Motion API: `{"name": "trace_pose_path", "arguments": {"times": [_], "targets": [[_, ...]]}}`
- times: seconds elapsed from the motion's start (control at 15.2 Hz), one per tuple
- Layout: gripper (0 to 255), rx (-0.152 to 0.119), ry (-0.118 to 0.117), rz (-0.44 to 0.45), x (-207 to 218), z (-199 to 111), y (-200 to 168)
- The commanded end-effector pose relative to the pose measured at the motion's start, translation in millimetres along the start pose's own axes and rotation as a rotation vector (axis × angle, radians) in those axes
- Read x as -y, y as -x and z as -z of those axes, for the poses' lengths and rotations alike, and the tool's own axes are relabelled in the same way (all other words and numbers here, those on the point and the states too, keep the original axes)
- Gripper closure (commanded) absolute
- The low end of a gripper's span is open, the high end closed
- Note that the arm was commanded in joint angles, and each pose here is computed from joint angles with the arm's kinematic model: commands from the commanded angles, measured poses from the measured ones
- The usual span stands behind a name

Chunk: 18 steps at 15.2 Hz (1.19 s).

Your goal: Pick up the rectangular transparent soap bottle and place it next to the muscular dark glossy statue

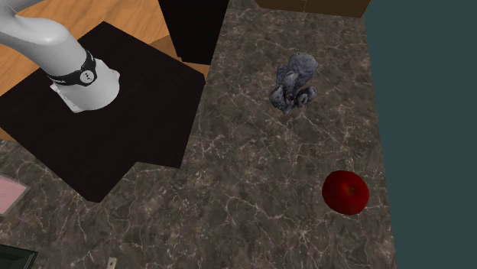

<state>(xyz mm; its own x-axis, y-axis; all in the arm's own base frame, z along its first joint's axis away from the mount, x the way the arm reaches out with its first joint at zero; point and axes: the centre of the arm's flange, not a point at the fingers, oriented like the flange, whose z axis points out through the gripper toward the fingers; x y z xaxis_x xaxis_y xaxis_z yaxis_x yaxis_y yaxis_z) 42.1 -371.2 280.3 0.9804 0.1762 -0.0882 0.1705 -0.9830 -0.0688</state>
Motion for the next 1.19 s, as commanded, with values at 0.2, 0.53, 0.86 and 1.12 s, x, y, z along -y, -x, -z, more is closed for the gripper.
{"name": "trace_pose_path", "arguments": {"times": [0.2,0.53,0.86,1.12], "targets": [[0,0.000,0.000,0.000,0,0,0],[0,0.000,0.000,0.000,0,13,0],[0,0.000,0.000,0.000,0,50,0],[0,0.000,0.000,0.000,0,50,0]]}}
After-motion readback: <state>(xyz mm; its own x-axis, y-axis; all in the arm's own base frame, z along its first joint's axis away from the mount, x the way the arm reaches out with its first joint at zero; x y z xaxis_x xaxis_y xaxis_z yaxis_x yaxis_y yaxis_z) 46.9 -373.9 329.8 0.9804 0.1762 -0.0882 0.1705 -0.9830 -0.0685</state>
